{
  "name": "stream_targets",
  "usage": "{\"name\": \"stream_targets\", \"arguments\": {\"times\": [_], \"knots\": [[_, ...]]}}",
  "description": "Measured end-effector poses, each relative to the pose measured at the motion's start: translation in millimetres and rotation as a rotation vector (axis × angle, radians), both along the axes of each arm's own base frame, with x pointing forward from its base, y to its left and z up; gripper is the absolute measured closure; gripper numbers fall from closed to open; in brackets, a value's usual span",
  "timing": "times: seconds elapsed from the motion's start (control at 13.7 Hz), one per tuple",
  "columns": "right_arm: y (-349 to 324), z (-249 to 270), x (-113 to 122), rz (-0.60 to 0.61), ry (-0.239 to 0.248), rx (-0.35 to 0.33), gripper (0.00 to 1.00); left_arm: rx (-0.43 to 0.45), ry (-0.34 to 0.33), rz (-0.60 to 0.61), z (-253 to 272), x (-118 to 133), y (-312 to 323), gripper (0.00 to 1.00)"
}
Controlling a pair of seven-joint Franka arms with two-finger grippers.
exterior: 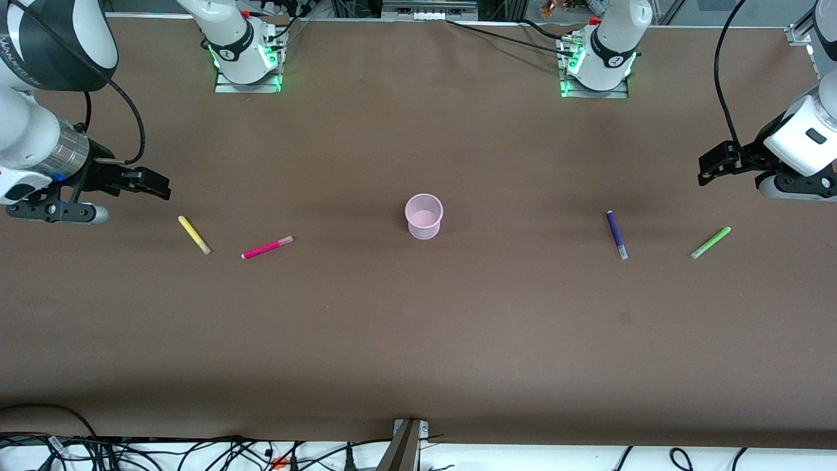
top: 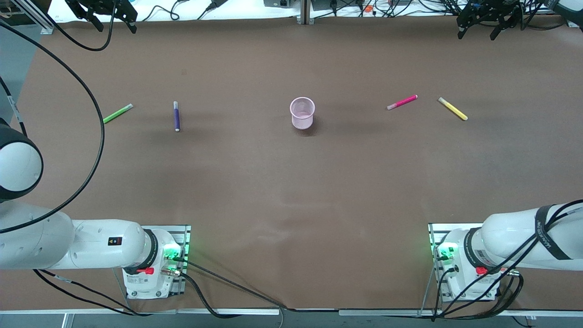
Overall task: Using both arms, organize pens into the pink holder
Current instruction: 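Reach the right gripper to the pink pen while the left gripper reaches the purple pen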
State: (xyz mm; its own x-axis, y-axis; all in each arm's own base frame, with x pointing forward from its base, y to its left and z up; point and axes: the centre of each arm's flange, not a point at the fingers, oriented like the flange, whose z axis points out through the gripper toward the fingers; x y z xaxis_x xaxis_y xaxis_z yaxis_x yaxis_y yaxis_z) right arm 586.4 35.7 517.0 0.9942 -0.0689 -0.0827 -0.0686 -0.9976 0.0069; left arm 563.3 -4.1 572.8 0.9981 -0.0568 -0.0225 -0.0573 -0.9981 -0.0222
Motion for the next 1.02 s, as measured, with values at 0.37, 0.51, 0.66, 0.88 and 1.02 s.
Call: {"name": "stream_targets", "arguments": {"times": [0.37, 0.51, 0.66, 0.88, 1.02], "knots": [[-1, -2, 1, -0.002, 0.004, 0.000, 0.00, 0.000, 0.003, -0.006, -2, 1, -3, 0.00], [-3, -11, 3, -0.032, 0.018, 0.000, 0.00, 0.000, 0.006, -0.006, -3, 1, -3, 0.00], [-1, -27, 7, -0.148, 0.043, -0.010, 0.00, 0.000, 0.007, -0.004, -4, 2, -2, 0.00], [16, -63, 17, -0.423, 0.073, -0.041, 0.00, 0.000, 0.029, 0.000, -8, 1, 0, 0.00], [32, -100, 23, -0.556, 0.100, -0.064, 0.00, 0.001, 0.164, 0.001, -31, -7, 0, 0.00]]}}
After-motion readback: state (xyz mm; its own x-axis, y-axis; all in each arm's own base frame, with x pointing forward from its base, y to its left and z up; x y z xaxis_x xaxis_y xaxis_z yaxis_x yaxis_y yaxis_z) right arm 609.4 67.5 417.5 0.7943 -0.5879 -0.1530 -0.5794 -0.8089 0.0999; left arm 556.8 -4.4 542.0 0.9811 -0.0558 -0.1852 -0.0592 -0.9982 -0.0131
